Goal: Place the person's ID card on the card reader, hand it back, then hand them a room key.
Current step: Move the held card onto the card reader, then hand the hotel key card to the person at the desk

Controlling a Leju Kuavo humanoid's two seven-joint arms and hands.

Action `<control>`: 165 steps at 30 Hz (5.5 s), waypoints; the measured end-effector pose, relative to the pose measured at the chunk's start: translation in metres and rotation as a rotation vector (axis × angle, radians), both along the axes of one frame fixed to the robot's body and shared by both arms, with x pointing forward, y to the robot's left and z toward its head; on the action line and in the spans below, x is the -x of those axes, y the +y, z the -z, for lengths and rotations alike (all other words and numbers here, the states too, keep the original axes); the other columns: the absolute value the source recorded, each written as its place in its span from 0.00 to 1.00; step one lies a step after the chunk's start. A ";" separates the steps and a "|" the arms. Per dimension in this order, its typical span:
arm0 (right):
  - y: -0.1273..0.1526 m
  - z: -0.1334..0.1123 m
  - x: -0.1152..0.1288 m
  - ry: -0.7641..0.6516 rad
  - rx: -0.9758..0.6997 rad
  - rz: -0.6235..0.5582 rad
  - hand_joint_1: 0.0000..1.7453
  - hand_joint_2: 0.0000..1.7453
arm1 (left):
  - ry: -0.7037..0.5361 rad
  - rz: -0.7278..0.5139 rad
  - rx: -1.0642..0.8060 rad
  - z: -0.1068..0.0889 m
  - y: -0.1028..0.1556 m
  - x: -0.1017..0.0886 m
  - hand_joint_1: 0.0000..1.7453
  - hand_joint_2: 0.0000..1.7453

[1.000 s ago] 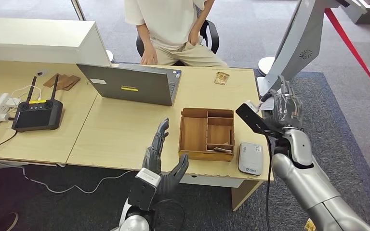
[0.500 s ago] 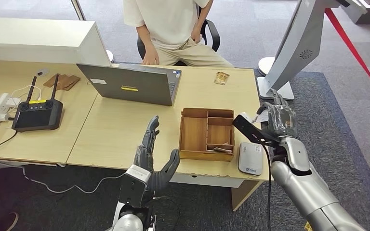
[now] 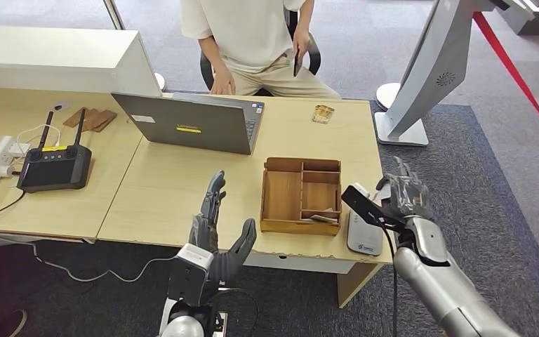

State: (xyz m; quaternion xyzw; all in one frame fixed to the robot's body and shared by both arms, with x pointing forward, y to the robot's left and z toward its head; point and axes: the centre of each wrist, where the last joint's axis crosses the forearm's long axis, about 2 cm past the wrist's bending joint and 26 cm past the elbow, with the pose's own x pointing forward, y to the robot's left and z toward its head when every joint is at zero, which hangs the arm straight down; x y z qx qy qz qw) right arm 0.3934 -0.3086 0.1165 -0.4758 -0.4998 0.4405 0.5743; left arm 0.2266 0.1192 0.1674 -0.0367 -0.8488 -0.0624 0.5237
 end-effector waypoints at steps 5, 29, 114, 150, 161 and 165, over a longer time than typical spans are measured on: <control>-0.002 0.007 0.002 0.021 0.003 0.008 1.00 1.00 | 0.004 -0.010 -0.001 0.000 0.002 0.001 0.00 1.00; 0.015 0.027 0.013 0.083 -0.017 -0.019 1.00 1.00 | 0.015 -0.049 -0.015 0.001 0.009 0.006 0.00 1.00; 0.082 -0.163 -0.055 -0.324 -0.141 -0.158 1.00 1.00 | -0.006 0.049 0.062 -0.011 -0.007 -0.007 0.00 1.00; 0.104 -0.172 -0.084 -0.255 0.113 -0.079 0.00 1.00 | 0.017 0.262 0.066 -0.007 -0.053 -0.022 0.00 1.00; 0.096 -0.165 -0.083 -0.245 -0.230 -0.123 0.00 1.00 | -0.005 0.250 0.009 -0.001 -0.052 -0.021 0.00 1.00; 0.094 -0.163 -0.081 -0.233 -0.383 -0.126 0.00 1.00 | -0.008 0.230 -0.016 0.001 -0.050 -0.019 0.00 1.00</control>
